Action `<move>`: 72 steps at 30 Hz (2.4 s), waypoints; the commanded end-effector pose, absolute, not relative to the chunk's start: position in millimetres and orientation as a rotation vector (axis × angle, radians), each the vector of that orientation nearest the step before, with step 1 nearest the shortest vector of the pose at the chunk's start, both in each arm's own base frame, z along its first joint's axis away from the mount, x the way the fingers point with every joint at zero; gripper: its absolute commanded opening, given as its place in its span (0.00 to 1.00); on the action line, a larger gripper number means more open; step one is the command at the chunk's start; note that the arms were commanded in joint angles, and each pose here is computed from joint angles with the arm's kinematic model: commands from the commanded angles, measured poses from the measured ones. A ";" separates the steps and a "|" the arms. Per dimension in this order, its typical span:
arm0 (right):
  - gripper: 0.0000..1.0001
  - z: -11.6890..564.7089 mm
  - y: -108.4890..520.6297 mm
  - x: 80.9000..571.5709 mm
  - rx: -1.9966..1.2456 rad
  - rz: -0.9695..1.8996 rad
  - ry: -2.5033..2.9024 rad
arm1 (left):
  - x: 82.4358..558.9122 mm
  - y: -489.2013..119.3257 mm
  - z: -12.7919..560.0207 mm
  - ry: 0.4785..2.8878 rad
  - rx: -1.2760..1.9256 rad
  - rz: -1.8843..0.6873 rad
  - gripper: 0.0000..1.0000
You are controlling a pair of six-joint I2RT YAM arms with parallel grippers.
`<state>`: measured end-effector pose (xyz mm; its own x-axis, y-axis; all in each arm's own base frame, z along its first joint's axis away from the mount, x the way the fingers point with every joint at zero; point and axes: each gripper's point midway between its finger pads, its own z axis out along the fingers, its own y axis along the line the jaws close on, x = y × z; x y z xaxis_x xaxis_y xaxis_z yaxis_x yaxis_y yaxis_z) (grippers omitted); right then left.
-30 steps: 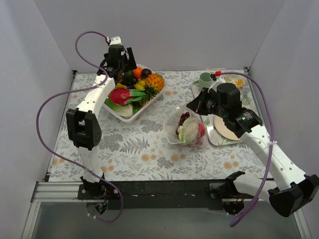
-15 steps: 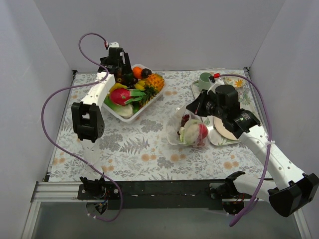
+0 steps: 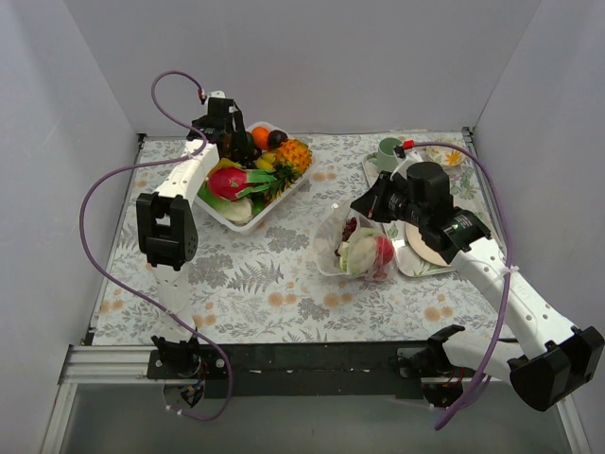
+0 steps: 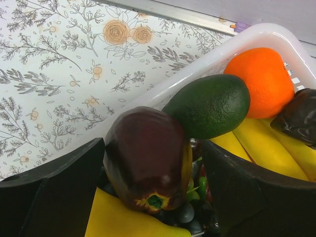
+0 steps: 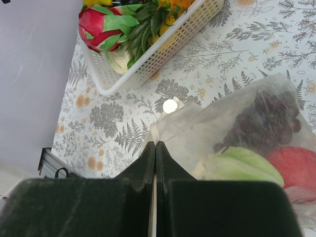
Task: Place the food in the zip-top bag and seal the zipper
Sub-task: Pick up the fake fruit from the bin.
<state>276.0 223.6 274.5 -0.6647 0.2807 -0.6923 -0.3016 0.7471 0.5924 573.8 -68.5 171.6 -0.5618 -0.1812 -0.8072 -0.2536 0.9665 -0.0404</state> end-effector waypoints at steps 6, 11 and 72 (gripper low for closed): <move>0.01 295.4 231.2 277.7 -0.035 0.965 2.030 | 558.6 -66.6 178.9 2.198 -0.320 0.136 0.82; 0.01 296.4 230.8 275.8 -0.034 0.971 2.028 | 557.7 -63.6 174.6 2.204 -0.321 0.165 0.84; 0.01 298.0 225.9 278.8 -0.023 0.938 2.016 | 502.1 -162.6 311.7 1.987 -0.177 -0.629 0.42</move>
<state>272.7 225.1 276.1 -0.6710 0.2913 -0.6819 -0.3018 0.7327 0.6100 544.7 -125.0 246.6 -0.5053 -0.2939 -0.8114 -0.0381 0.9469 -0.3193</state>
